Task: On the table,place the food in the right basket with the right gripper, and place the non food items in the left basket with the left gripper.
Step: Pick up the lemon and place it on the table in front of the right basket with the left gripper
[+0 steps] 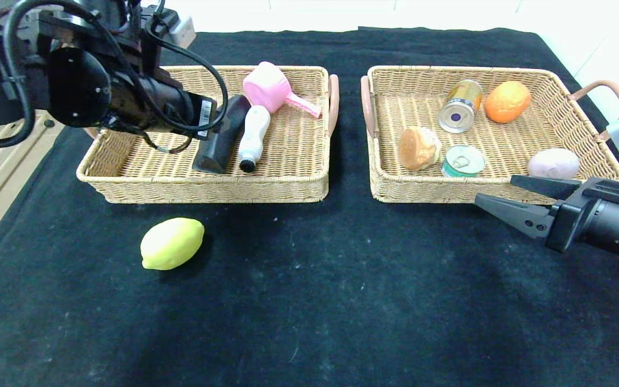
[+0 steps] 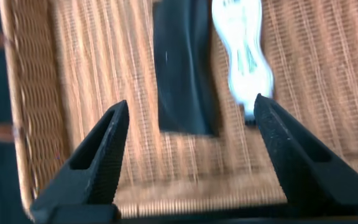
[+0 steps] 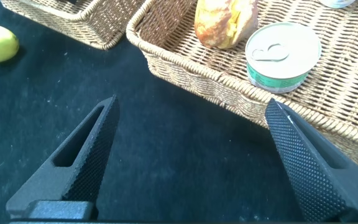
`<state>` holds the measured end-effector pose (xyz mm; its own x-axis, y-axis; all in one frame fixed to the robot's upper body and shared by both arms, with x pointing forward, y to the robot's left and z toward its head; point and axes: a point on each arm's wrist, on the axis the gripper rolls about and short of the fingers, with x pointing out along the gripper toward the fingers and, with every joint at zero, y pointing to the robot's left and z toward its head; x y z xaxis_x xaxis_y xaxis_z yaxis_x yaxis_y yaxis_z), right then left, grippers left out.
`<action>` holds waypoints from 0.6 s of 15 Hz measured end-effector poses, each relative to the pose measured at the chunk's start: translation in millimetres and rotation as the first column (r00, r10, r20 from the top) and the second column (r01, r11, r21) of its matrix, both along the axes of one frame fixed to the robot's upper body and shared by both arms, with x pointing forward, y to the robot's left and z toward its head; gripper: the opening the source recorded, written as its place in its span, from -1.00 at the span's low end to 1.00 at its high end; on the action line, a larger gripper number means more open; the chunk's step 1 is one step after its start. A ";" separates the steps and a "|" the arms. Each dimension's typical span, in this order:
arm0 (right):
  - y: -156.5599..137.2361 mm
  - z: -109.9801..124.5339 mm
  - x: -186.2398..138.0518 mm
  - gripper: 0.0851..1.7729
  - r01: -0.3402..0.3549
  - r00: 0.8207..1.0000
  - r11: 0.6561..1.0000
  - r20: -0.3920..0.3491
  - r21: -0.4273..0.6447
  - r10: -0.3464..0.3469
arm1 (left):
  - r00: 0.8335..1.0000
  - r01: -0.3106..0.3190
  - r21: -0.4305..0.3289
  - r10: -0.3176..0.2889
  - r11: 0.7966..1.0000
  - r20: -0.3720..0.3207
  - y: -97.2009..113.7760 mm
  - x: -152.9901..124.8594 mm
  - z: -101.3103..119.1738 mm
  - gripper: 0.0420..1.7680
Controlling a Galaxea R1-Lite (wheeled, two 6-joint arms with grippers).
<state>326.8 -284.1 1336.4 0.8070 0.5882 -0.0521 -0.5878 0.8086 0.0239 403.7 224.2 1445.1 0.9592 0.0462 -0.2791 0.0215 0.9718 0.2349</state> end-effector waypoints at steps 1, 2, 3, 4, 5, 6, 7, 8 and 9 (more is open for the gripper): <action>0.0 0.0 0.0 0.93 0.000 1.000 1.000 0.000 0.000 0.000 | 1.000 -0.006 -0.032 0.005 0.999 -0.028 2.2 -8.9 1.5 0.70; 0.0 0.0 0.0 0.93 0.000 1.000 1.000 0.000 0.000 0.000 | 0.998 -0.016 -0.077 0.011 0.997 -0.056 5.3 -18.9 3.6 0.73; 0.2 0.0 0.0 0.93 0.000 1.000 1.000 0.000 0.000 0.000 | 0.996 -0.024 -0.111 0.014 0.993 -0.083 8.5 -28.1 4.6 0.75; 0.4 -0.1 -0.1 0.93 -0.002 1.000 1.000 0.000 0.000 0.002 | 0.994 -0.018 -0.139 0.003 0.990 -0.106 11.3 -37.1 5.8 0.77; 1.0 -0.7 -0.4 0.93 -0.003 1.000 1.000 -0.002 -0.001 0.003 | 0.991 -0.008 -0.153 -0.012 0.988 -0.133 14.1 -46.2 5.6 0.79; 1.4 -1.1 -0.6 0.93 -0.004 1.000 1.000 -0.003 -0.002 0.004 | 0.988 -0.006 -0.152 -0.018 0.988 -0.156 16.6 -53.6 5.1 0.81; 1.6 -1.4 -0.6 0.93 -0.005 1.000 1.000 -0.004 -0.002 0.005 | 0.983 -0.009 -0.147 -0.019 0.989 -0.183 18.6 -60.4 4.2 0.83; 1.8 -1.8 -0.2 0.93 -0.005 1.000 1.000 -0.005 -0.003 0.005 | 0.978 -0.019 -0.163 -0.015 0.986 -0.206 20.0 -67.2 4.0 0.84; 1.8 -2.2 0.2 0.93 -0.004 1.000 1.000 -0.007 -0.004 0.004 | 0.972 -0.039 -0.194 -0.007 0.980 -0.233 21.7 -73.8 3.4 0.85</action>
<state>327.0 -282.2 1334.1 0.8043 0.5912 -0.0596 -0.5909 0.8064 0.0247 330.0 245.9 1448.4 0.8666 -0.0170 -0.4988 0.0368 0.9989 0.0299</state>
